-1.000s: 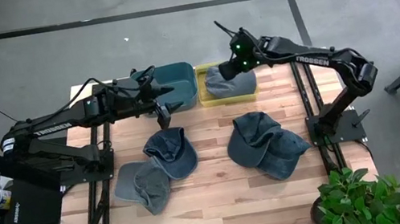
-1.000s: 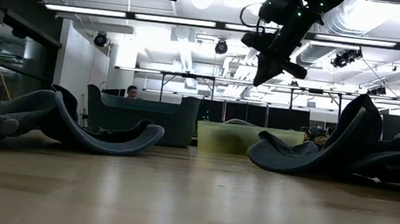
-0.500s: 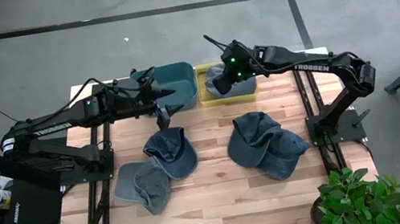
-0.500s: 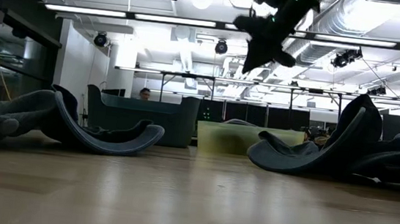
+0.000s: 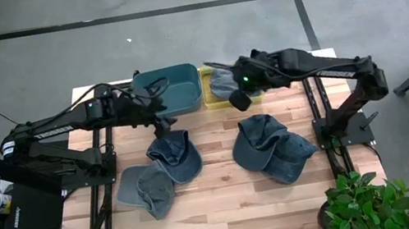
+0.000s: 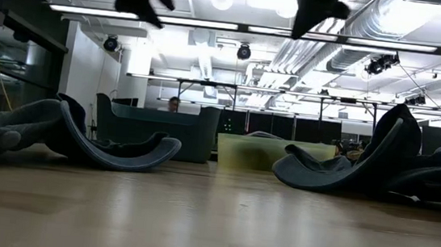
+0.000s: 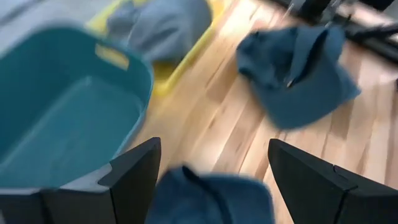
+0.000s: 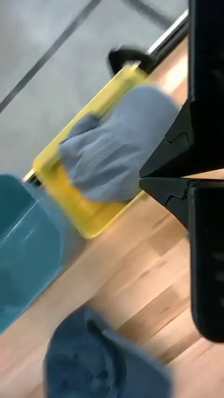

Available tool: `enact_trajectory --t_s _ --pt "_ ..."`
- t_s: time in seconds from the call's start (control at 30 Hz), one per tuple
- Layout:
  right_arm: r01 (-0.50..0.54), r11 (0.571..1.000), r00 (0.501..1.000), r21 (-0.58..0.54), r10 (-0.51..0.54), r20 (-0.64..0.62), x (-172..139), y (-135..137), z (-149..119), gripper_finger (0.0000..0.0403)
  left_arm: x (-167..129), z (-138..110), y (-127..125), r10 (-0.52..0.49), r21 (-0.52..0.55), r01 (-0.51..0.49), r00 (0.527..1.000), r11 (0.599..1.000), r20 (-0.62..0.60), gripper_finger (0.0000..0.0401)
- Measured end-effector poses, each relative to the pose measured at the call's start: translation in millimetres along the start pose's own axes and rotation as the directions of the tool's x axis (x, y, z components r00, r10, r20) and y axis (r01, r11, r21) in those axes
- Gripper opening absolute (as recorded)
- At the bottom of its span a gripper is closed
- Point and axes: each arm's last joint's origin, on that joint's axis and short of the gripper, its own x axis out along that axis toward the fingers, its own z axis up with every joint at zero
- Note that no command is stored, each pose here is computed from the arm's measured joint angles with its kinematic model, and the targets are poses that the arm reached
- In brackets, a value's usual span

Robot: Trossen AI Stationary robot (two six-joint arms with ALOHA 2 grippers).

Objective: Pick & Place hat
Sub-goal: Put the gray cap into the yellow bin

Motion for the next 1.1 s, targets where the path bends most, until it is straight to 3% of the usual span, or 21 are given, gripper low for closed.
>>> enact_trajectory --t_s 0.23,0.43,0.63,0.73,0.87,1.1 --pt "-0.014 0.993 0.998 0.121 0.006 0.066 -30.5 -18.7 -40.1 0.0000 -21.4 -31.4 9.4 0.080 -0.151 -0.094 0.992 0.984 -0.097 0.0291" --pt "-0.155 0.976 0.975 0.156 0.125 0.186 -42.2 -33.9 -74.7 0.0000 -32.8 -76.6 5.0 -0.004 -0.209 -0.022 0.992 0.978 -0.122 0.0291" --pt "-0.299 0.952 0.923 0.064 0.272 0.271 -42.7 -36.8 -94.3 0.0000 -29.2 -111.0 -10.0 -0.149 -0.151 0.113 0.956 0.982 -0.253 0.0291" --pt "-0.338 0.941 0.903 0.019 0.318 0.290 -41.1 -34.9 -98.2 0.0000 -24.1 -120.7 -26.6 -0.254 -0.057 0.248 0.916 0.967 -0.312 0.0291" --pt "-0.367 0.930 0.896 -0.018 0.358 0.263 -36.4 -32.3 -102.0 0.0000 -10.4 -135.8 -47.8 -0.270 0.073 0.340 0.845 0.938 -0.461 0.0291" --pt "-0.394 0.918 0.889 -0.045 0.393 0.237 -34.6 -29.6 -105.1 0.0000 2.6 -157.7 -70.5 -0.284 0.098 0.461 0.686 0.882 -0.670 0.0291"
